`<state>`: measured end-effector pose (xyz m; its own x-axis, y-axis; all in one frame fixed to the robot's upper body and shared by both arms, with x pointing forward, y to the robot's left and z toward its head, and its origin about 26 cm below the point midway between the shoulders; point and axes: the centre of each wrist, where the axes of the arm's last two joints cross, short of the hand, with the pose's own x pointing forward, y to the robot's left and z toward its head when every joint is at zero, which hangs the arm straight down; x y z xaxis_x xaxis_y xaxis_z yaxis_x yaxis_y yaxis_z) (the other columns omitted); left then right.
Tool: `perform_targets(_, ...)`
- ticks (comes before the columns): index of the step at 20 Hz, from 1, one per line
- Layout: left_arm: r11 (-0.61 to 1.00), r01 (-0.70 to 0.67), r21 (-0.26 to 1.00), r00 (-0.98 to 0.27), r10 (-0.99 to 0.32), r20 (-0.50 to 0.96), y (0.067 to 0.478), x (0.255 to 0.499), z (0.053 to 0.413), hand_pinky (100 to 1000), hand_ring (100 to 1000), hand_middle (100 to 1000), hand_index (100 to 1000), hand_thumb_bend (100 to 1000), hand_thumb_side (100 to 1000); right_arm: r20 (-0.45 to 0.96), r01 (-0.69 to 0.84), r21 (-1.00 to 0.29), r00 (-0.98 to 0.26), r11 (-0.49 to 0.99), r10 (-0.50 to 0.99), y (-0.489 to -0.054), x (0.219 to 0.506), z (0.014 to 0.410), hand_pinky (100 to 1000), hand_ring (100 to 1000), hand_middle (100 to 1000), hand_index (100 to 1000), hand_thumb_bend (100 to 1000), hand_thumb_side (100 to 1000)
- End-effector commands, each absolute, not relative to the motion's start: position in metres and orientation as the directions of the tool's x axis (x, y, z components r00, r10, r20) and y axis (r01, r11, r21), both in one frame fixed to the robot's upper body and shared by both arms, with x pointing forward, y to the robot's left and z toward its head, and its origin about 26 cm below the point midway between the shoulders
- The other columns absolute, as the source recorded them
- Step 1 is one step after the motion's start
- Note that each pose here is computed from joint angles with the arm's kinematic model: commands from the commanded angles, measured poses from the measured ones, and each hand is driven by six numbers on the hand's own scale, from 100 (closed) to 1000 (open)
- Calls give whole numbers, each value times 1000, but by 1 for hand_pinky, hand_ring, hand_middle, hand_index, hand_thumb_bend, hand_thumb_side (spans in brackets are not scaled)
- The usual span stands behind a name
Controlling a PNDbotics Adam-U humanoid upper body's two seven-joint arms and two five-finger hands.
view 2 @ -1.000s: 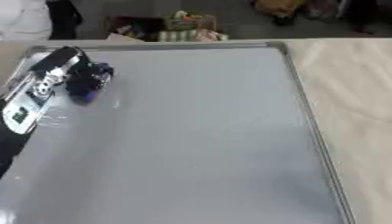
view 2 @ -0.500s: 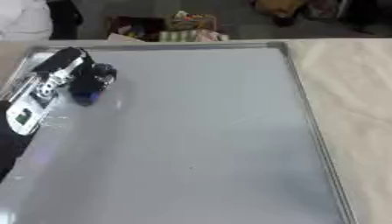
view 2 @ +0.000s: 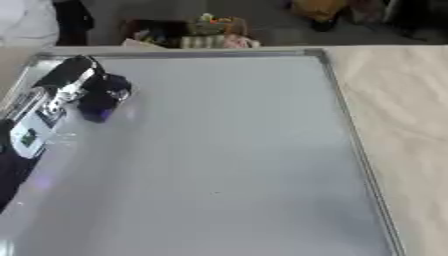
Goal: Wipe the whiteboard clean with a brush.
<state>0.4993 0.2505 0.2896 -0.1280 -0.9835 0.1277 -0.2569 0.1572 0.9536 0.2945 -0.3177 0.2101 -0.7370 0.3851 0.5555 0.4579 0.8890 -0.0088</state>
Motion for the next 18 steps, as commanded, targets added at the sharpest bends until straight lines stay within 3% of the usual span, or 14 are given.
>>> perform_targets(1,132,-228,965,-15,-991,132,285,501,270,540,526,303,541,186,561,537,464,-13,-744,885,398,-321,292,216,870,815,581,861,100,1000)
perform_targets(18,120,-254,960,89,-985,147,326,495,268,532,522,299,535,175,547,544,474,-12,-736,881,403,-322,291,213,870,814,580,861,100,1000)
